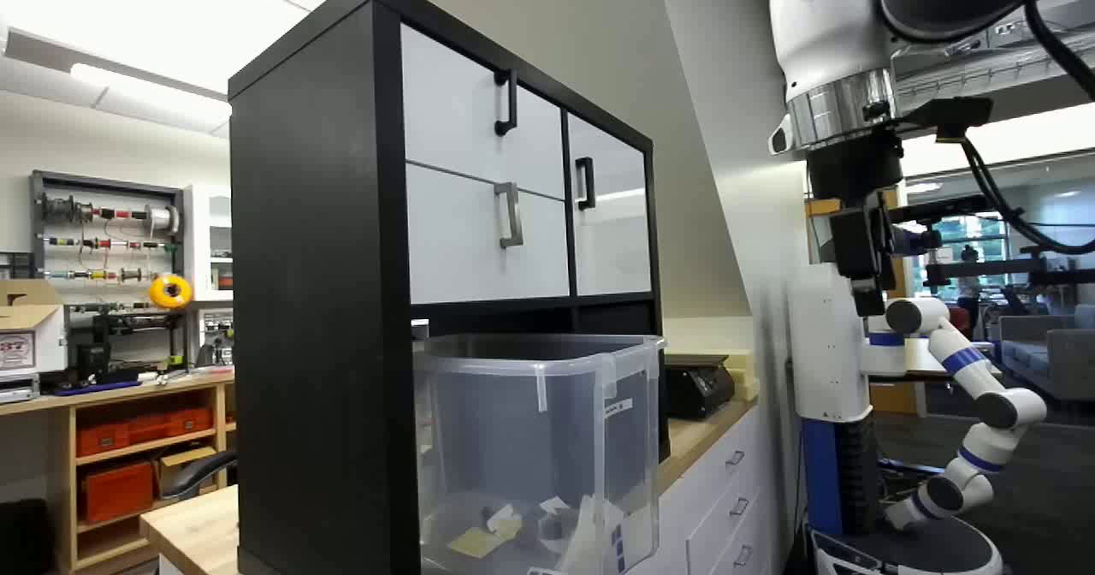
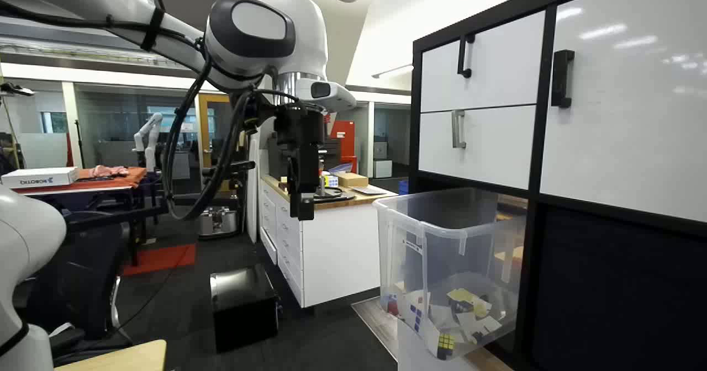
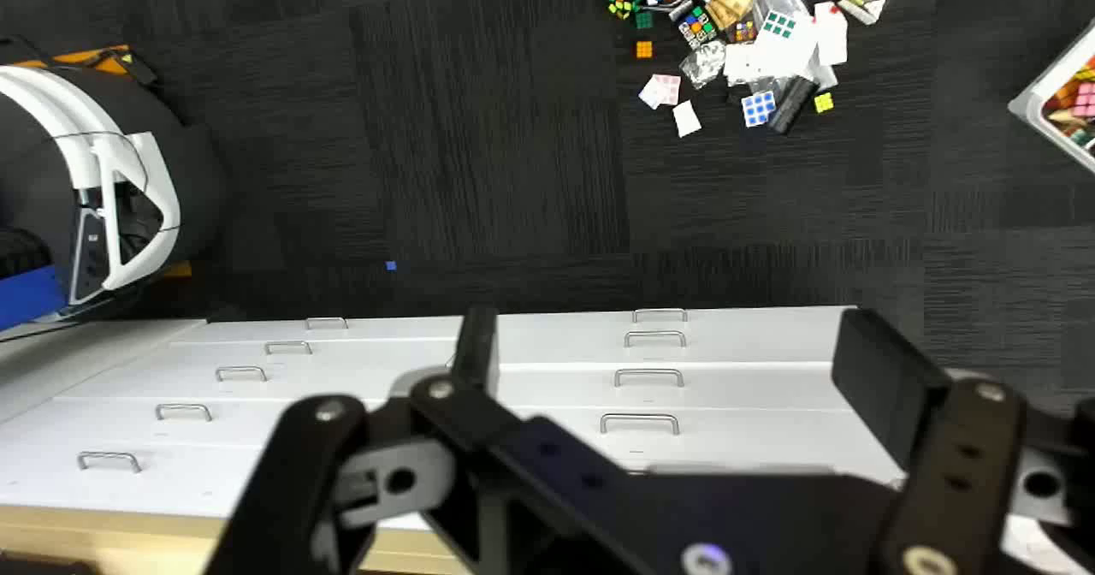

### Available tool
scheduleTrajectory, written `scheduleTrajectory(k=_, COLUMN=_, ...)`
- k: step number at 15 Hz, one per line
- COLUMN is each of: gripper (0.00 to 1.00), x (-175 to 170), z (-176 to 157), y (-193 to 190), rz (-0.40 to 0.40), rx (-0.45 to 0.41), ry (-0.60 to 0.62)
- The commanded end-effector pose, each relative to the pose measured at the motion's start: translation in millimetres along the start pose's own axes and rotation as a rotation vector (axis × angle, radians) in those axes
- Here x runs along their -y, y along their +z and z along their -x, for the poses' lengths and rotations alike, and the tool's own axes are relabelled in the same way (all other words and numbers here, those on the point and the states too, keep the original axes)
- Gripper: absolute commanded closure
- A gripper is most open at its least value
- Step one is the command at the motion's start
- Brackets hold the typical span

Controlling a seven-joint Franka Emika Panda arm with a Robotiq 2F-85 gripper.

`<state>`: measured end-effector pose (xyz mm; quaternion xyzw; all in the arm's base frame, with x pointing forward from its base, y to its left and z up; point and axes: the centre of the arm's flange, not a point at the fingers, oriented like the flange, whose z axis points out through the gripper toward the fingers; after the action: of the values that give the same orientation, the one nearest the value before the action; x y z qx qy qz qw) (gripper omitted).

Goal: Push the colourless basket backwards

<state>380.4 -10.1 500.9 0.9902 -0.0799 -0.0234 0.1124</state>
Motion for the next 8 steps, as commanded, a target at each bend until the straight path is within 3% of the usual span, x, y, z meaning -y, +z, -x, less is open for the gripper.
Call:
scheduleTrajectory(k=1, gripper=0.00, x=0.0, z=0.0, y=0.0, rz=0.000, rx=0.000, ry=0.000)
scheduleTrajectory(k=8, gripper=0.00, x=0.8, z=0.4, y=1.2, rz=-0.015, rx=-0.014, ry=-0.008)
